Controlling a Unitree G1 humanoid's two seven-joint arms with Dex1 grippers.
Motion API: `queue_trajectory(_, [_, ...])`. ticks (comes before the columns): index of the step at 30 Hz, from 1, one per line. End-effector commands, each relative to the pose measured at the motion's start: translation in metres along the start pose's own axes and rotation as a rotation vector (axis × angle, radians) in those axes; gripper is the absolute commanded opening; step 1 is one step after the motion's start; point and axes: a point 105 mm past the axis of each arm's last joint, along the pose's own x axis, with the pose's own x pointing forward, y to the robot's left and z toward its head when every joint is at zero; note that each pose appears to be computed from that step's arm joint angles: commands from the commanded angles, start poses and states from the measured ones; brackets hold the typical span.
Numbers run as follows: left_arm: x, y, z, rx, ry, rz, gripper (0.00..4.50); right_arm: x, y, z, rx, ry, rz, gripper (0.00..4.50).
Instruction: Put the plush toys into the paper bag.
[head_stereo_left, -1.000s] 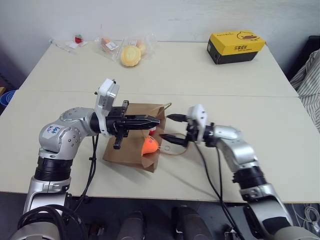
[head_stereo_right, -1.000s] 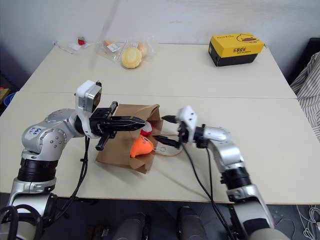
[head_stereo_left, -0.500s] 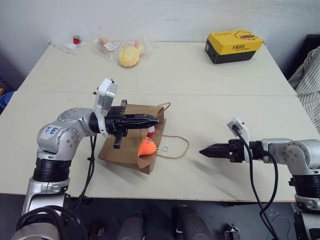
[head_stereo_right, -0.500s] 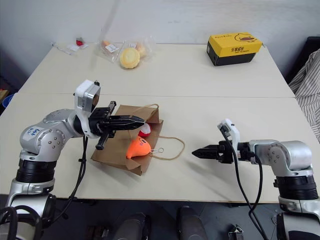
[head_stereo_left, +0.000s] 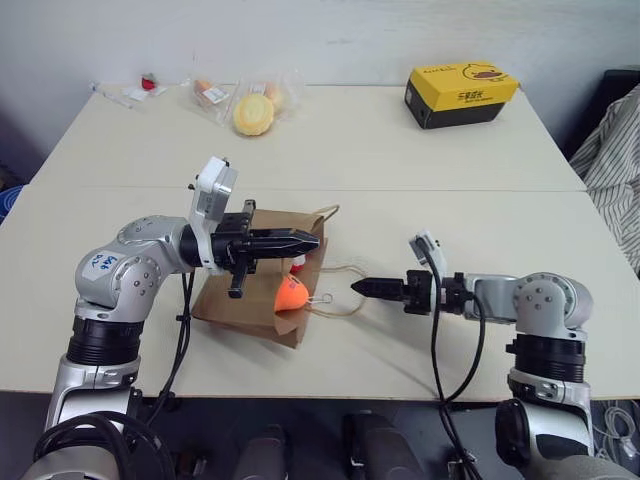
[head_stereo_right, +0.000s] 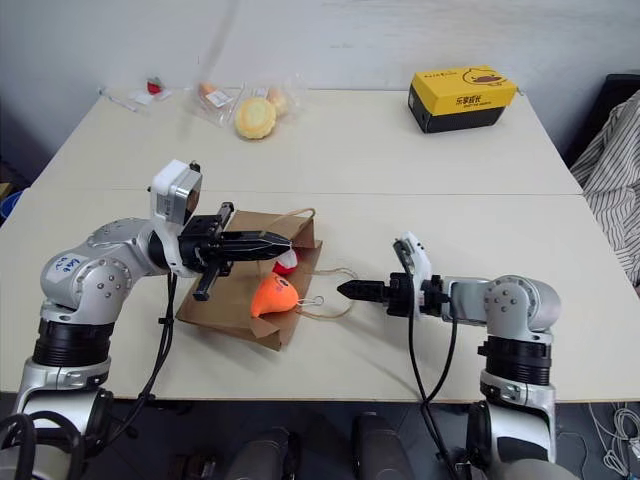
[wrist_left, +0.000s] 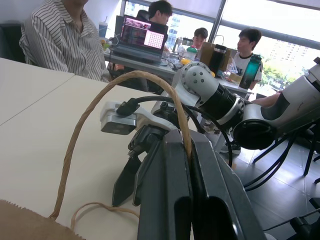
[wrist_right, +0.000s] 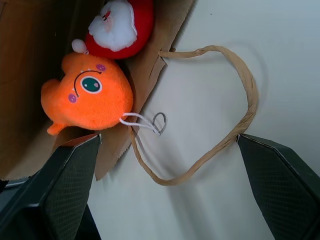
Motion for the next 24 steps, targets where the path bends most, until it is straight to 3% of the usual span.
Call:
queue_trajectory(1, [0.002,-0.005,0.010,0.047,-0.020,-0.025,0.00,0.018,-0.006,-0.018,0.077,0.073,-0.013,4.44])
queue_trajectory(10, [0.000,-0.003,0.010,0.050,-0.014,-0.015,0.00,0.014,0.002,-0.022,0.066,0.073,0.033,4.44])
queue_trajectory(18, [0.001,-0.002,0.010,0.054,-0.024,-0.005,0.00,0.039,0.027,-0.056,0.140,0.158,0.178,4.44])
queue_trajectory(24, [-0.001,-0.002,0.010,0.053,-0.024,0.004,0.00,0.043,0.025,-0.036,0.145,0.032,0.121,4.44])
